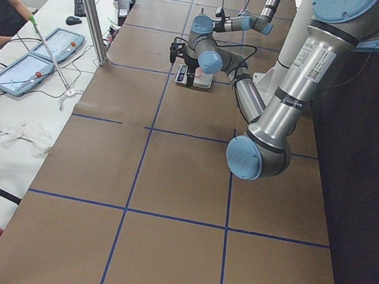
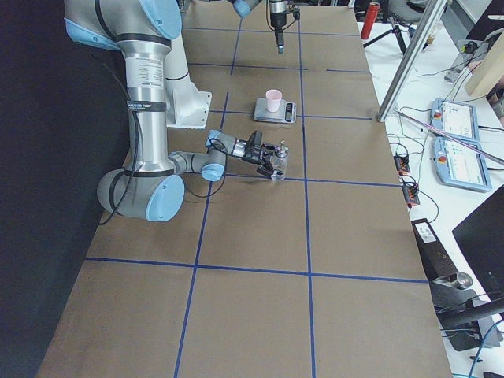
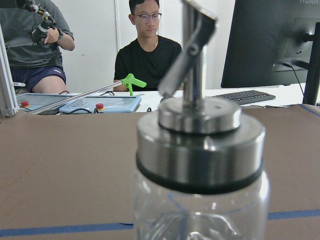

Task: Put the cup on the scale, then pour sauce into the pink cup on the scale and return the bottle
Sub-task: 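Carry the bottle back with the right gripper and set it down at its spot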

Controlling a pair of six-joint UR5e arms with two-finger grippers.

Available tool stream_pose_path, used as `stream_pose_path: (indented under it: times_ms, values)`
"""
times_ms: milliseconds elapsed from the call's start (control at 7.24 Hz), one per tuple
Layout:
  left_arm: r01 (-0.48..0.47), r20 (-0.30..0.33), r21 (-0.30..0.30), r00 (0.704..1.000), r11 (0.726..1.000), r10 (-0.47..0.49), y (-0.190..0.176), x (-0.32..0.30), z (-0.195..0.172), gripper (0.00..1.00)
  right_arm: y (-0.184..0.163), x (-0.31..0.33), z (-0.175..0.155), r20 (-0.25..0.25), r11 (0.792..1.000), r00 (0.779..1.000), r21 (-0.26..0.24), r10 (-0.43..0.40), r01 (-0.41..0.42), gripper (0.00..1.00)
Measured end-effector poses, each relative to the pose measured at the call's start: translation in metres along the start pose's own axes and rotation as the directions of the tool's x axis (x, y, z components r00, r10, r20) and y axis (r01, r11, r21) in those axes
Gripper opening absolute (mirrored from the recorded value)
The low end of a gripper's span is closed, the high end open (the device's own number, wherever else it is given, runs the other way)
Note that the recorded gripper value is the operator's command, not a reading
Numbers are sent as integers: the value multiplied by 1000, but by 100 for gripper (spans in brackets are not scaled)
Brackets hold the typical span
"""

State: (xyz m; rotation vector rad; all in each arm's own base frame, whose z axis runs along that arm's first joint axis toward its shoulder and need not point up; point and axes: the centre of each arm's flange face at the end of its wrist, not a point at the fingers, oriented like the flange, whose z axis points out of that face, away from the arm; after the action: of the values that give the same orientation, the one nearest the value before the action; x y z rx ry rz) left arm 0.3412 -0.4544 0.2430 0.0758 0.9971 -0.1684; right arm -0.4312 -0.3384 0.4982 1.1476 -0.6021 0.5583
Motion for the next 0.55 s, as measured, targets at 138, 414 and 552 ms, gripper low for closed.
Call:
stream_pose_path:
  times_ms: [138, 414, 552]
  values:
    - [0, 0, 0, 1000, 1000, 0, 0, 0, 0, 100, 6, 3, -8, 7, 1000, 1000, 4, -12, 12, 100]
    - [1, 0, 0, 1000, 1000, -1, 0, 0, 0, 100, 17, 19, -27, 34, 1000, 999, 2, -23, 23, 100]
    - [2, 0, 1, 1000, 1000, -2, 0, -1, 0, 100, 21, 23, -36, 50, 1000, 999, 4, -21, 21, 100]
